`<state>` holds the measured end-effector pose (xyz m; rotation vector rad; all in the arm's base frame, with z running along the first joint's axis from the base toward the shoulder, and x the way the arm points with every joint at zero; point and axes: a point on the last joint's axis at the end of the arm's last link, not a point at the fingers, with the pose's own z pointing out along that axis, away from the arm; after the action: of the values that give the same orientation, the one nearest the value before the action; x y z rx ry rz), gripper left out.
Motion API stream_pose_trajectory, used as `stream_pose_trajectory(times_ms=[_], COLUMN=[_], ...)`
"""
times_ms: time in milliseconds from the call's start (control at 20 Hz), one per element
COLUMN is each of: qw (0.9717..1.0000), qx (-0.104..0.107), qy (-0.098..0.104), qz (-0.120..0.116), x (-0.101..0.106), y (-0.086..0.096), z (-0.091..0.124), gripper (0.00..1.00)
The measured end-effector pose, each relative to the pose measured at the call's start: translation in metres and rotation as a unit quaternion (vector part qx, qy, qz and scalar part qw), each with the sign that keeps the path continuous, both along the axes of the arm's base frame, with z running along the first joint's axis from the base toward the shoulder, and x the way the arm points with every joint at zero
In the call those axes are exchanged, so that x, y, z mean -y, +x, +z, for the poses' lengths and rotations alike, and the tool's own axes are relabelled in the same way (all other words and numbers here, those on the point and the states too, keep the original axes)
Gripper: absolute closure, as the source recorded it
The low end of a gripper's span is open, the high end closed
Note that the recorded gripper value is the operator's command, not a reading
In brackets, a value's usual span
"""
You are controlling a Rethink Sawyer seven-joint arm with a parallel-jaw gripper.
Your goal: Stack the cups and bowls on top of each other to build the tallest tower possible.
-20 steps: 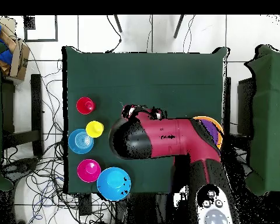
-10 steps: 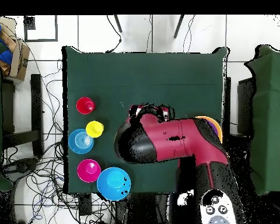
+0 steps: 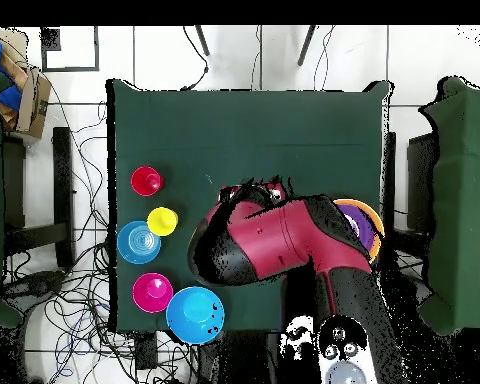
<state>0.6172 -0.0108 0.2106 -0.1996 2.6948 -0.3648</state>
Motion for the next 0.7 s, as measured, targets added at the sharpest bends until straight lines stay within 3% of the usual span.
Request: stream_pose_trajectory(times_ms=[300, 600, 700], qw=[0.9997, 0.9992, 0.9985], qx=[0.007, 0.017, 0.027], qy=[0.000, 0.005, -0.001], qz=[0.024, 0.036, 0.048], x=[-0.014, -0.024, -0.032], y=[-0.006, -0.017, -0.022], z=[0.014, 0.048, 0.071], gripper=[0.00, 0.00, 0.00])
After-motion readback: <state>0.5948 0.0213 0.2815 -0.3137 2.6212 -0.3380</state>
